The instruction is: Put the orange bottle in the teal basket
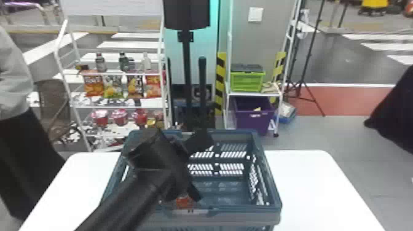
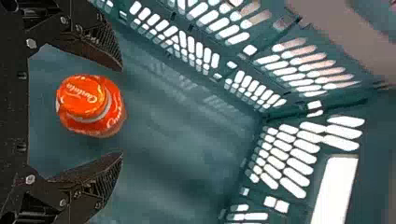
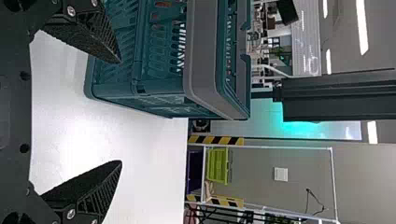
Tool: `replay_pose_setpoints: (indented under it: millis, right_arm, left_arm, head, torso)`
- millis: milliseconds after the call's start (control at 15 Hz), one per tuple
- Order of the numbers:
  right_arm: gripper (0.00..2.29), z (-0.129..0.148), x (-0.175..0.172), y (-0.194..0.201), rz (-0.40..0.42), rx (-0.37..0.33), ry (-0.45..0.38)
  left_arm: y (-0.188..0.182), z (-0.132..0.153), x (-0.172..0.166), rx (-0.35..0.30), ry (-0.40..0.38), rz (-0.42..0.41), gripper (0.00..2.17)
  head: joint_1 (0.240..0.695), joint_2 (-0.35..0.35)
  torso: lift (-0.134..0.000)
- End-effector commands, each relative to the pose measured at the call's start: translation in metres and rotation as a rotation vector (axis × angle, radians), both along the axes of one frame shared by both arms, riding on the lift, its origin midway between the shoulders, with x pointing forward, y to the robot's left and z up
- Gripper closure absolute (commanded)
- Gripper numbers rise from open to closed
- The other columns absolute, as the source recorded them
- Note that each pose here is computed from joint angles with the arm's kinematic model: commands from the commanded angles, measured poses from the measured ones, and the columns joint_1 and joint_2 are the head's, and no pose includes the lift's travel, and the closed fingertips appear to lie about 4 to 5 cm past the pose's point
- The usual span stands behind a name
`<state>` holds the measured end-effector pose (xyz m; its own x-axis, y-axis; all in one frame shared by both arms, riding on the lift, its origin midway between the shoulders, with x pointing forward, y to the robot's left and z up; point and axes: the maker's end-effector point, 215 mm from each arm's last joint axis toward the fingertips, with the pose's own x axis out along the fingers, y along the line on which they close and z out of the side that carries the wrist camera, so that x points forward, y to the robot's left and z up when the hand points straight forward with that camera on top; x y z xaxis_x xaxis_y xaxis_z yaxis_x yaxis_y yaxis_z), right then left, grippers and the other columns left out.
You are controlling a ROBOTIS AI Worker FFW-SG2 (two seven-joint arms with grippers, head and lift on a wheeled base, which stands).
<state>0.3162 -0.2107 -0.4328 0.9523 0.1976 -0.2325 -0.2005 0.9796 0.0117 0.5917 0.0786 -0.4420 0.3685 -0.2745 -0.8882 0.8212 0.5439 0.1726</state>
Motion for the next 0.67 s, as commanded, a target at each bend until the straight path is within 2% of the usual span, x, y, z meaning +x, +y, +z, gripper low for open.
replay_pose_setpoints:
  millis: [0, 400, 600]
  right_arm:
    - [0.12, 0.001, 0.0, 0.0, 0.0, 0.0, -0.002]
    - [0.12, 0.001, -0.001, 0.0, 0.001, -0.001, -0.001]
    - [0.12, 0.001, -0.001, 0.0, 0.0, 0.0, 0.001]
  left_arm:
    - [0.002, 0.02, 0.007, -0.051, -0.03, 0.037, 0.31]
    - [0.019, 0.066, 0.019, -0.173, -0.093, 0.14, 0.31]
    - [0.037, 0.093, 0.008, -0.277, -0.116, 0.243, 0.31]
  head:
    - [0.499, 0.0]
    - [0.499, 0.0]
    - [0.499, 0.0]
  torso:
    - [0.0]
    - [0.0]
    - [0.0]
